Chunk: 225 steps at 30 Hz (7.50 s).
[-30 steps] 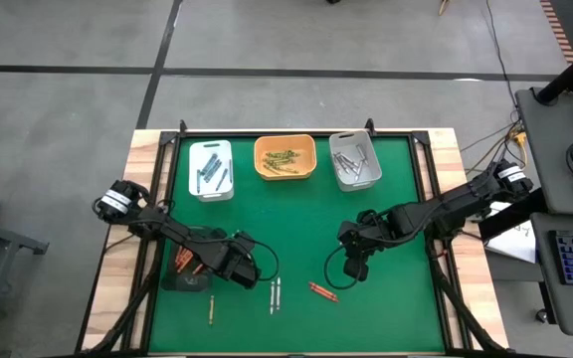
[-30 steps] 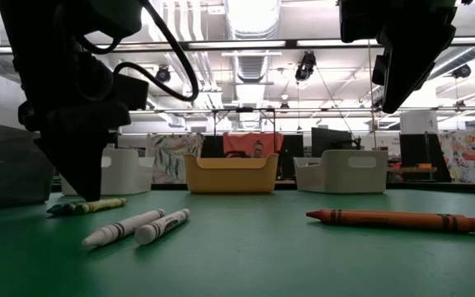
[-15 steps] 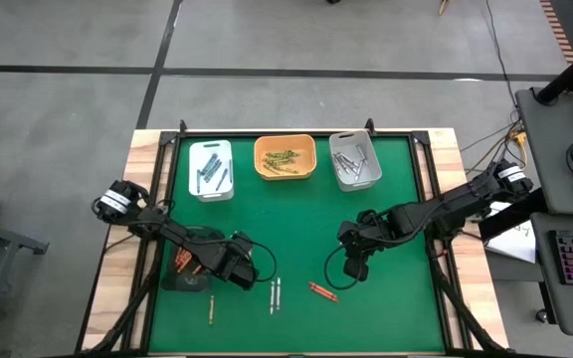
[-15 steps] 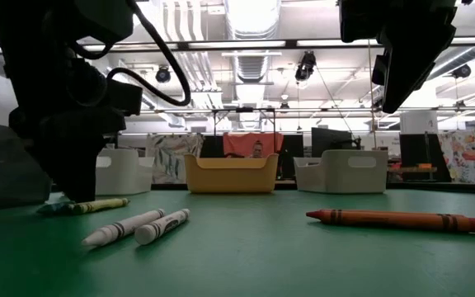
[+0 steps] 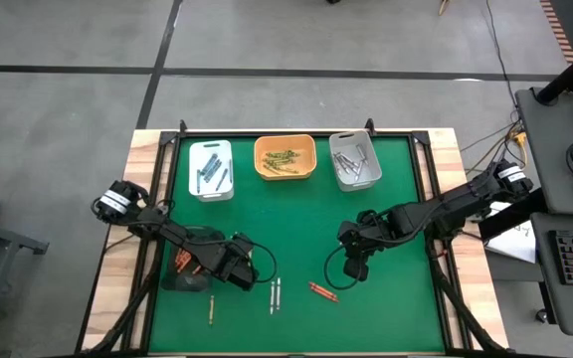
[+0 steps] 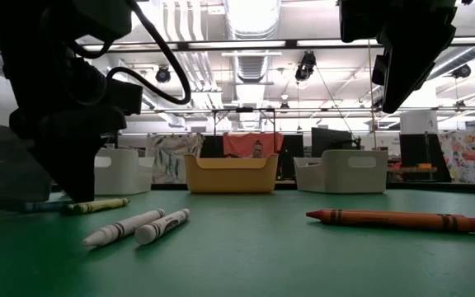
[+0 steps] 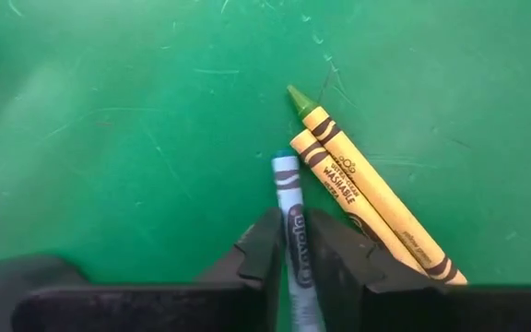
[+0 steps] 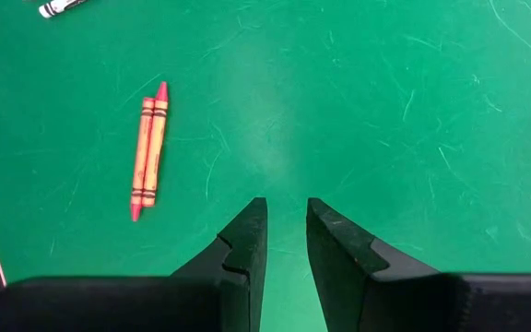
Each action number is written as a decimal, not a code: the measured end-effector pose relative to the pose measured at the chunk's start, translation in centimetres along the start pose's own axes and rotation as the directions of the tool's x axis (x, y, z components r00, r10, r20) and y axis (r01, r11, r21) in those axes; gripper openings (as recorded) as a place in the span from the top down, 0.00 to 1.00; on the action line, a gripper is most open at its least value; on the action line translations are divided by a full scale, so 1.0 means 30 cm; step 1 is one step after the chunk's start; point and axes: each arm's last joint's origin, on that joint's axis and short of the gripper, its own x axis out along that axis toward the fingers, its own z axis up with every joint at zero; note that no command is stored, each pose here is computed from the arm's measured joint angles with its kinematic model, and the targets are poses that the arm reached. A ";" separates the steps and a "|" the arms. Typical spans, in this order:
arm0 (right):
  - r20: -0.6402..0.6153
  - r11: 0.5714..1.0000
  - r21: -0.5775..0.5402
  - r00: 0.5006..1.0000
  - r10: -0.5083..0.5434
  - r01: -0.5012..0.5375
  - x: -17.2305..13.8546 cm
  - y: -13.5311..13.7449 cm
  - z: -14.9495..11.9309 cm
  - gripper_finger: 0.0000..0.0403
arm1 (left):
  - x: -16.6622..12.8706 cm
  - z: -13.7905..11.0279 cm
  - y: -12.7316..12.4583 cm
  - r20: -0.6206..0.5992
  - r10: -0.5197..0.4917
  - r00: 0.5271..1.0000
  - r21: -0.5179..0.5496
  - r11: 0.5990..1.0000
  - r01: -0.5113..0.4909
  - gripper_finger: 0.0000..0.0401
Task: Sort crayons
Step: Put the blue crayon into the white bin, then put the green crayon into the yellow bin
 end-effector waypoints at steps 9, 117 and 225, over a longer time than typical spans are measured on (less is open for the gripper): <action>0.000 1.000 0.000 1.000 0.000 0.000 0.000 0.000 0.000 0.83 | 0.000 0.000 0.001 0.003 0.002 1.000 -0.002 1.000 -0.002 0.99; 0.389 0.991 -0.072 0.912 0.132 -0.113 0.038 -0.055 0.138 0.83 | -0.374 0.243 0.272 0.584 -0.263 0.768 0.336 0.939 0.066 0.84; -0.394 0.950 -0.167 0.865 -0.310 0.264 0.148 -0.011 -0.115 0.83 | -0.011 0.067 -0.052 0.019 0.024 1.000 0.153 0.988 -0.026 0.99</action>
